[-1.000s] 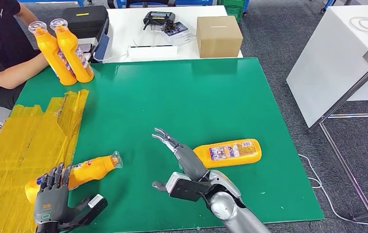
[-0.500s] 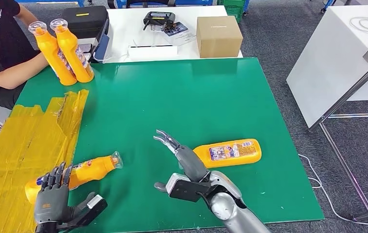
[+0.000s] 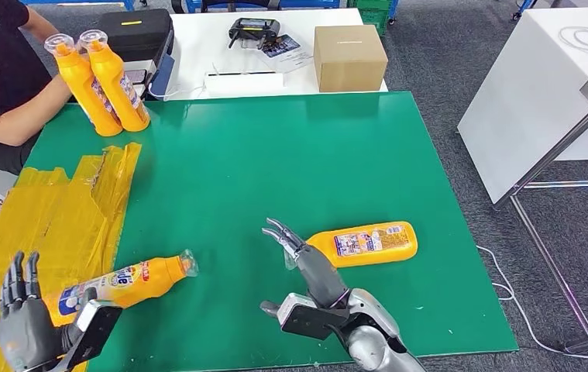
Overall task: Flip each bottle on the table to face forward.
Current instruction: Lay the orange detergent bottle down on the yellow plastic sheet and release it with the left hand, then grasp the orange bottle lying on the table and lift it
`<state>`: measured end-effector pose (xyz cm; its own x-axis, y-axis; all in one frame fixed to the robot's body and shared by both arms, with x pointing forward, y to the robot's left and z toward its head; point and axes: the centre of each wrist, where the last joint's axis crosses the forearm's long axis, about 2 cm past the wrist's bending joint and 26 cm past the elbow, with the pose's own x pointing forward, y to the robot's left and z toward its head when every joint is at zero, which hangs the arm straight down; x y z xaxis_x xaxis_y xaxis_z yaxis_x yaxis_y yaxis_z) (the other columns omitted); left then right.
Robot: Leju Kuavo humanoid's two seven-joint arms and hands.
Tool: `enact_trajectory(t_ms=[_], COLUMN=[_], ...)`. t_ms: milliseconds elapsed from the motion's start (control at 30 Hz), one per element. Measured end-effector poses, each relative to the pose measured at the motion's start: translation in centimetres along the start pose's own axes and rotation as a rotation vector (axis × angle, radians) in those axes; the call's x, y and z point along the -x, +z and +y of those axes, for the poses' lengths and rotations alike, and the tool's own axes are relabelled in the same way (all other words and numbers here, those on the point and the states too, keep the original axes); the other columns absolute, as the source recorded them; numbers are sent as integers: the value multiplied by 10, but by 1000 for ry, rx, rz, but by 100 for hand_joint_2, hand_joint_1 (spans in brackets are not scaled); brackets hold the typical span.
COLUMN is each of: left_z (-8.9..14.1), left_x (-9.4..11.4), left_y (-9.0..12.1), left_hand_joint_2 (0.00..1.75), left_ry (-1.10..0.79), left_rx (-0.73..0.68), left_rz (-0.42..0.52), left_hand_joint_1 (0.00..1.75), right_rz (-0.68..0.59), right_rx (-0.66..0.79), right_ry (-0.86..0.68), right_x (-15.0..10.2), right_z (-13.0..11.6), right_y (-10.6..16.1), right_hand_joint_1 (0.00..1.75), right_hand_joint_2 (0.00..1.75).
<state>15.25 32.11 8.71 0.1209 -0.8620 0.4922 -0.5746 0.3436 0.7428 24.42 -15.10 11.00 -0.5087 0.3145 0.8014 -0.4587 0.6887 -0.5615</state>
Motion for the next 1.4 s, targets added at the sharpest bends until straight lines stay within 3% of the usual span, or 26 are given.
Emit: enact_trajectory(t_ms=[300,533,1033,1400], left_z=[9,7,10,8], left_x=[-6,-13,-25,-39], left_y=[0,4,4,2], left_hand_joint_2=[0,0,0,0], left_ry=[339,795,1022,1047], left_rx=[18,211,253,267], left_rz=[51,77,-24,-48], left_hand_joint_1=[0,0,0,0], right_rz=[46,149,352,471], right_rx=[49,69,87,36], right_ry=[87,189,303,342], right_x=[5,16,56,75], right_z=[-11,-32,-80,-83], right_y=[17,32,50,59], right_hand_joint_1=[0,0,0,0], right_hand_joint_2=[175,175,175,175])
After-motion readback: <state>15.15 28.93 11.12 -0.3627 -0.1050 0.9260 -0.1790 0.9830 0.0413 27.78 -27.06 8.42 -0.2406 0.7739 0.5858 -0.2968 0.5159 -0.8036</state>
